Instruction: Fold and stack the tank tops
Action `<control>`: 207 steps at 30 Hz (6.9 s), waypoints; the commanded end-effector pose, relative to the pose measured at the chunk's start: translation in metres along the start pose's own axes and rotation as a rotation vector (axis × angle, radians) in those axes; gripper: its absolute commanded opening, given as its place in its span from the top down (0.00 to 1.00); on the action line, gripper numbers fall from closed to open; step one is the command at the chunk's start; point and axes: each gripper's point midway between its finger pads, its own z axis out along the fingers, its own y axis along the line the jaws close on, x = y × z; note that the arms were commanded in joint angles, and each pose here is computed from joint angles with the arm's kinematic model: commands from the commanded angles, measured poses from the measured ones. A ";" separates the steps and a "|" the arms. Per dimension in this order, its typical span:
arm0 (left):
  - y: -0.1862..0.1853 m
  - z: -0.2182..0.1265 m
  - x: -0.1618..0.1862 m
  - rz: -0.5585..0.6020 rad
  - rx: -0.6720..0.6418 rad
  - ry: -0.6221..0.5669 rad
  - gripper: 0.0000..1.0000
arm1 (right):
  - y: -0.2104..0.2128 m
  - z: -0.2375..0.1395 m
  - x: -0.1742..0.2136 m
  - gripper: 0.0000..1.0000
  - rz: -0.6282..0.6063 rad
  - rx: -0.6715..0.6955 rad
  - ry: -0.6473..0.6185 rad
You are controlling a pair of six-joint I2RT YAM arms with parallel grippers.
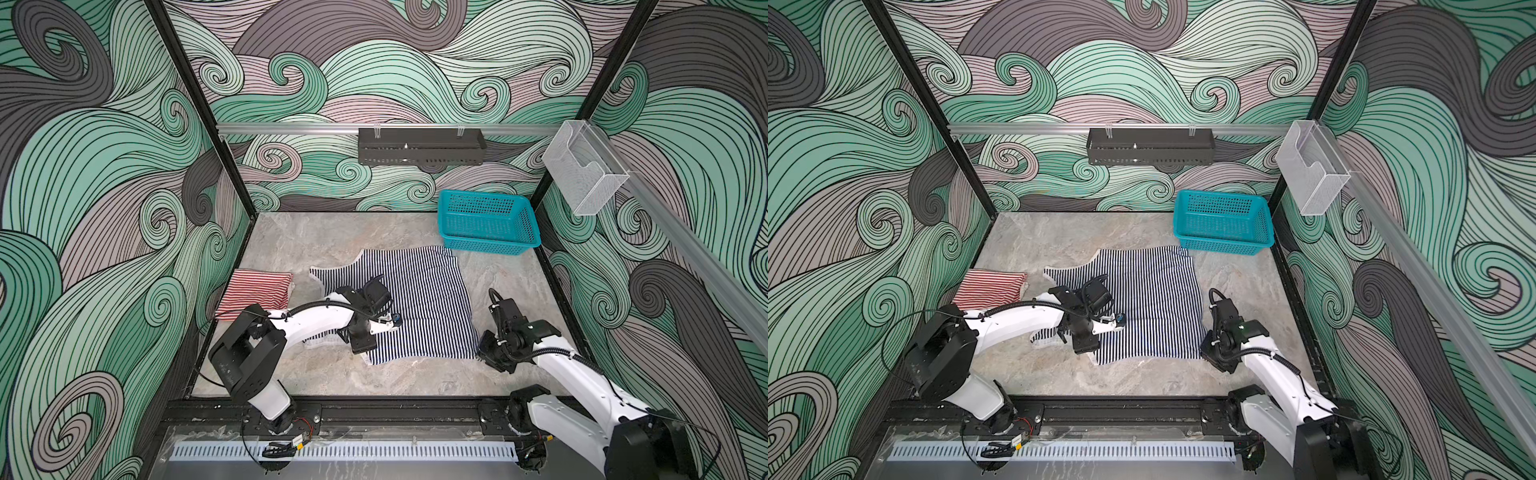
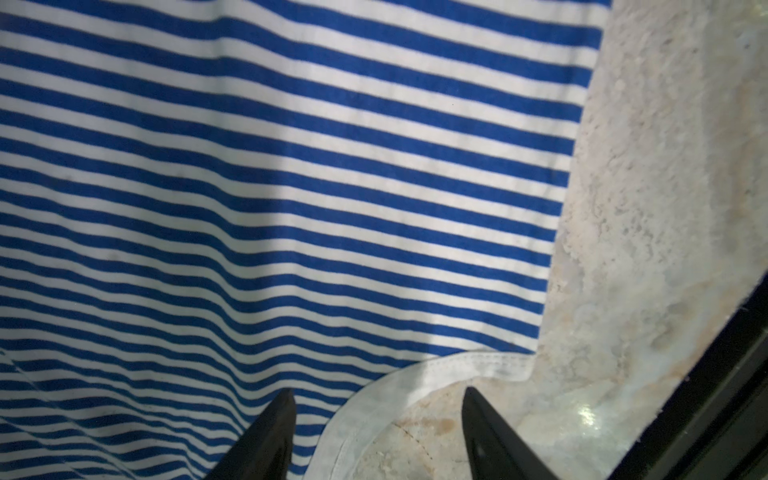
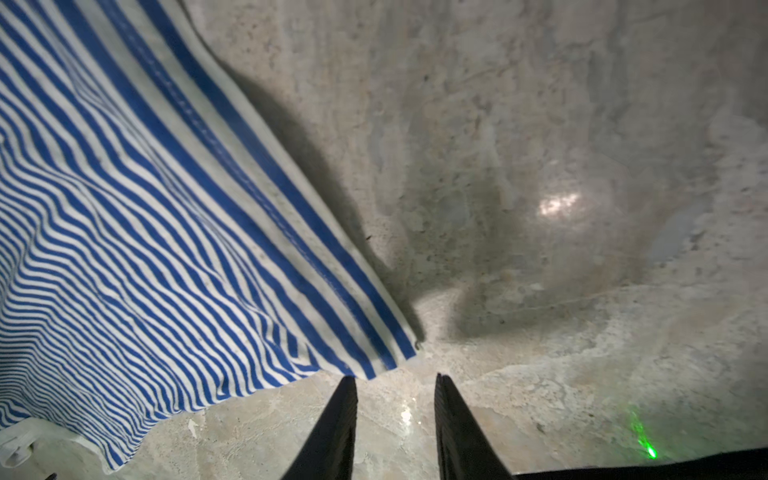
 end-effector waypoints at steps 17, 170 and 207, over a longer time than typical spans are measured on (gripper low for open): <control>0.003 0.002 0.013 -0.025 -0.064 0.027 0.34 | -0.003 0.021 -0.008 0.71 -0.019 0.096 0.060; 0.041 0.003 0.183 -0.367 0.454 0.197 0.76 | 0.083 0.038 -0.092 0.78 -0.374 0.183 0.019; 0.049 0.015 0.117 -0.230 0.224 0.212 0.70 | 0.119 0.038 -0.087 0.93 -0.318 0.064 -0.066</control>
